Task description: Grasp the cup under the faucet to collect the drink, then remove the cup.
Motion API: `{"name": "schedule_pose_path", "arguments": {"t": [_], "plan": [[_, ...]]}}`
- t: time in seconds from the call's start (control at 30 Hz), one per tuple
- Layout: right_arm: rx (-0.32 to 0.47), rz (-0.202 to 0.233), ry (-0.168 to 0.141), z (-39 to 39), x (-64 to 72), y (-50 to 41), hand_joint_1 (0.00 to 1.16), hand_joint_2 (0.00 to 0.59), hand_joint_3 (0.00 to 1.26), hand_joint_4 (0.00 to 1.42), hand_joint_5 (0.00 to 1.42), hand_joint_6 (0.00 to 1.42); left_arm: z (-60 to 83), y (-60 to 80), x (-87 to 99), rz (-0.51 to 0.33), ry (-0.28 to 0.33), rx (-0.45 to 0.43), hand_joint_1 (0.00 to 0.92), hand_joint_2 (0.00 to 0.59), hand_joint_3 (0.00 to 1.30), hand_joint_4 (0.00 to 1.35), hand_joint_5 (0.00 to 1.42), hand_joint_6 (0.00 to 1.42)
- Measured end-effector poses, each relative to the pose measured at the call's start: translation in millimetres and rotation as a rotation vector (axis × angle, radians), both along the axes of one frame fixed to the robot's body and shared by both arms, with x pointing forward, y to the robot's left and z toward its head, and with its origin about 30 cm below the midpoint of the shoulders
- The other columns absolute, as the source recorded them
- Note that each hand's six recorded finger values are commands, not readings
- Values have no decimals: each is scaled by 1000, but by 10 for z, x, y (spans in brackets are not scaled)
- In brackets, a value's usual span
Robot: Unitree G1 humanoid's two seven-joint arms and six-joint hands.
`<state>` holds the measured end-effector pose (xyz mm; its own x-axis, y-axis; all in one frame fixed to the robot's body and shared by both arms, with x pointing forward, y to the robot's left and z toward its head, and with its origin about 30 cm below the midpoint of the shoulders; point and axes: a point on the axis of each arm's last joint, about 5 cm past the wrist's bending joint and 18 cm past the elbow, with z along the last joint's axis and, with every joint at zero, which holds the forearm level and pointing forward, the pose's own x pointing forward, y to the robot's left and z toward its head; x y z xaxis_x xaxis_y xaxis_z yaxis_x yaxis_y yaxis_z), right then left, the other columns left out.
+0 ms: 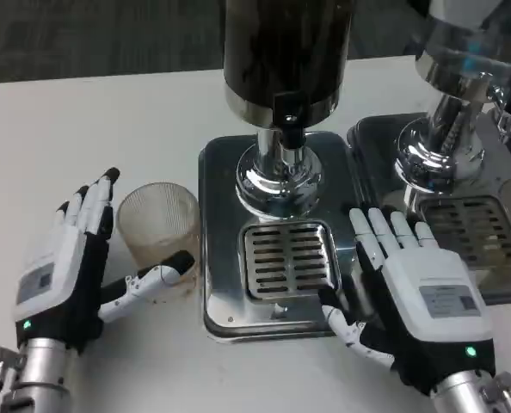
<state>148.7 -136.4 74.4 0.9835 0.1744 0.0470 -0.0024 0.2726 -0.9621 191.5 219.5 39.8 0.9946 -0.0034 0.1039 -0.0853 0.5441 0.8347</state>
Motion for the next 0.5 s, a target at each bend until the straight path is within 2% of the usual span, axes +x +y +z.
{"name": "schedule_pose_path", "arguments": {"t": [0.13, 0.4, 0.5], "plan": [[6, -9, 15, -18, -49, 18, 282, 430, 0, 0, 0, 0, -49, 1, -4, 0, -7, 12, 2, 0, 0, 0, 25, 0], [12, -6, 12, -5, -76, 34, 283, 426, 0, 0, 0, 0, -123, 1, -18, -9, -12, -5, 1, 0, 0, 0, 0, 0], [12, -7, 13, -5, -78, 34, 282, 425, 1, 0, 0, 0, -152, -17, -10, -3, -16, -26, 53, 0, 0, 0, 22, 12]]}}
